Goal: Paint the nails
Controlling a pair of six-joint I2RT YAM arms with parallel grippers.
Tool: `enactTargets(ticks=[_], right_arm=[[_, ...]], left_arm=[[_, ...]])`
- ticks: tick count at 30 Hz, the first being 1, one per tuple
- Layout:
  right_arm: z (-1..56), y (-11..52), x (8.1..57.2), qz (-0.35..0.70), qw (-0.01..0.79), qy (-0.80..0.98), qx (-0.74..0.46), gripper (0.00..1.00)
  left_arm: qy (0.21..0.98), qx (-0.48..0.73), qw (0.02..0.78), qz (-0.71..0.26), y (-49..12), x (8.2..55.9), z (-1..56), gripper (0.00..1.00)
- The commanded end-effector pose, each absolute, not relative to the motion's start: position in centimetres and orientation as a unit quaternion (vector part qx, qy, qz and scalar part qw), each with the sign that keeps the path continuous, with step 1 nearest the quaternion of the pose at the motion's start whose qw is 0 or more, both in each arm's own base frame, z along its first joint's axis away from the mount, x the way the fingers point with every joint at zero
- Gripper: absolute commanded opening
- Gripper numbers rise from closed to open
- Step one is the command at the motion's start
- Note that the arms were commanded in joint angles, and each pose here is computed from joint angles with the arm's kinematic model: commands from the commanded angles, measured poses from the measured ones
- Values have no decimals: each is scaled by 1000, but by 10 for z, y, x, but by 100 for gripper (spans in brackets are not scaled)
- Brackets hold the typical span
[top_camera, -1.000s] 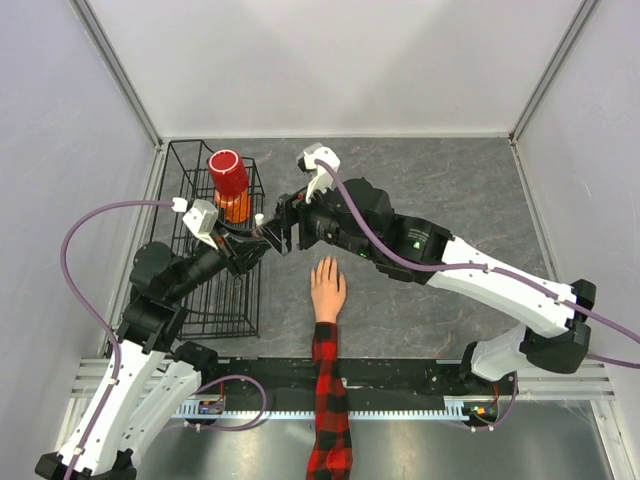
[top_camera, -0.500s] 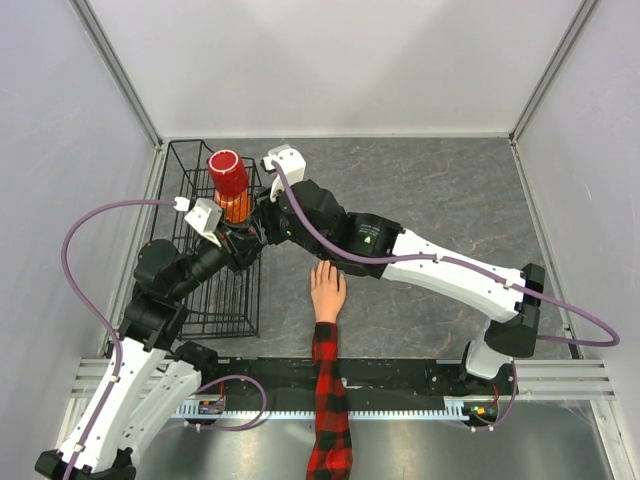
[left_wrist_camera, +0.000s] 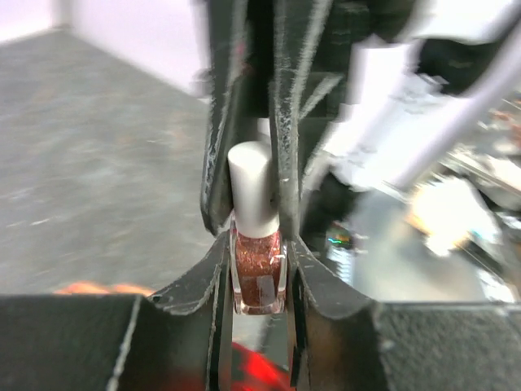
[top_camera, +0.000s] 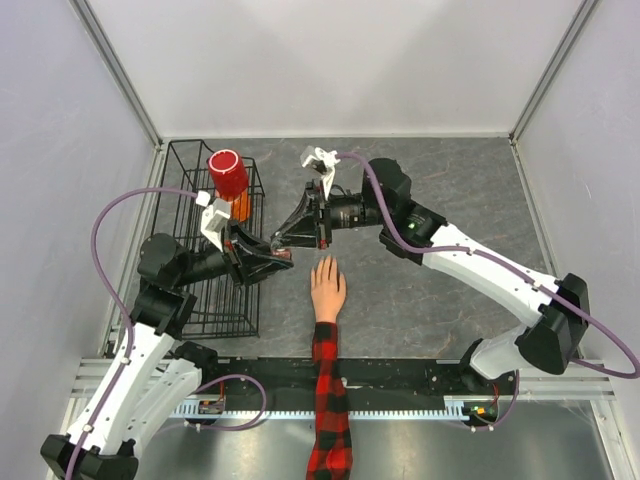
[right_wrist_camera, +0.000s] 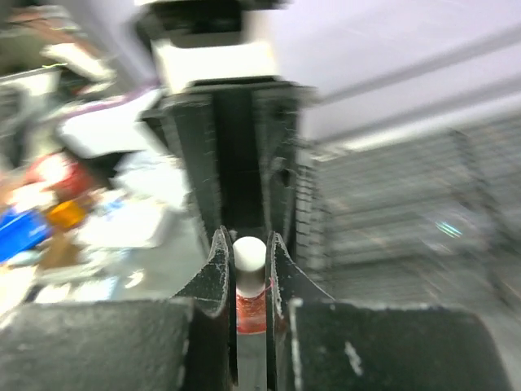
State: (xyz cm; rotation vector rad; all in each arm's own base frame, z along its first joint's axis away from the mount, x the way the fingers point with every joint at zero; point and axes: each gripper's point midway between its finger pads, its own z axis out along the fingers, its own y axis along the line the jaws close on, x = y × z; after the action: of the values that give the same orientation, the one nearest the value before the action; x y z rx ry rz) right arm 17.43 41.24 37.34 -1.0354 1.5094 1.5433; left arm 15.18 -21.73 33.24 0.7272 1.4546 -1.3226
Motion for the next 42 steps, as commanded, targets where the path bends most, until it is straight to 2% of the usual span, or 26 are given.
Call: enactTargets(ticks=[1,4,5,6,7,9,10,13,17,21,23,25,30,37,38,40,41,42], right_arm=[[402,390,110,698,292,431,-492,0],[394,395,140,649,331,497,-471,0],[392,396,149,631,351,514,-463,7],[394,397,157,618,370,524,-455,17],[392,398,174,591,387,567,-424,39],[386,396,197,551,411,616,-385,58],[384,392,203,535,410,640,-369,75],[384,386,227,496,430,689,-306,84],[393,380,244,451,469,721,-240,85],[399,393,239,414,497,735,-203,83],[401,410,225,408,499,736,-207,76],[399,419,224,380,508,748,-195,65],[395,426,225,334,526,759,-189,47],[383,436,226,329,518,764,-198,47],[383,438,225,329,517,764,-202,42],[382,437,226,327,519,763,-206,23],[381,435,226,322,521,762,-211,3],[384,432,226,317,527,757,-223,0]], left_arm=[[515,397,475,-593,-219,98,366,2],[538,376,502,-564,-217,113,366,2],[537,379,523,-543,-216,120,371,2],[560,367,515,-536,-215,125,363,2],[573,349,534,-515,-212,136,366,2],[590,339,552,-482,-209,151,360,2],[610,317,562,-460,-204,163,355,2],[639,290,584,-408,-194,187,341,2],[655,270,598,-375,-186,202,333,2],[659,258,609,-358,-181,209,333,2],[660,250,612,-357,-180,210,335,2],[660,246,611,-362,-180,208,335,2],[654,239,614,-372,-180,202,336,2],[646,240,617,-379,-179,195,338,2],[646,241,617,-380,-179,194,338,2],[645,243,615,-383,-180,193,339,2],[640,251,612,-391,-182,189,341,2],[635,260,609,-399,-185,186,342,2]])
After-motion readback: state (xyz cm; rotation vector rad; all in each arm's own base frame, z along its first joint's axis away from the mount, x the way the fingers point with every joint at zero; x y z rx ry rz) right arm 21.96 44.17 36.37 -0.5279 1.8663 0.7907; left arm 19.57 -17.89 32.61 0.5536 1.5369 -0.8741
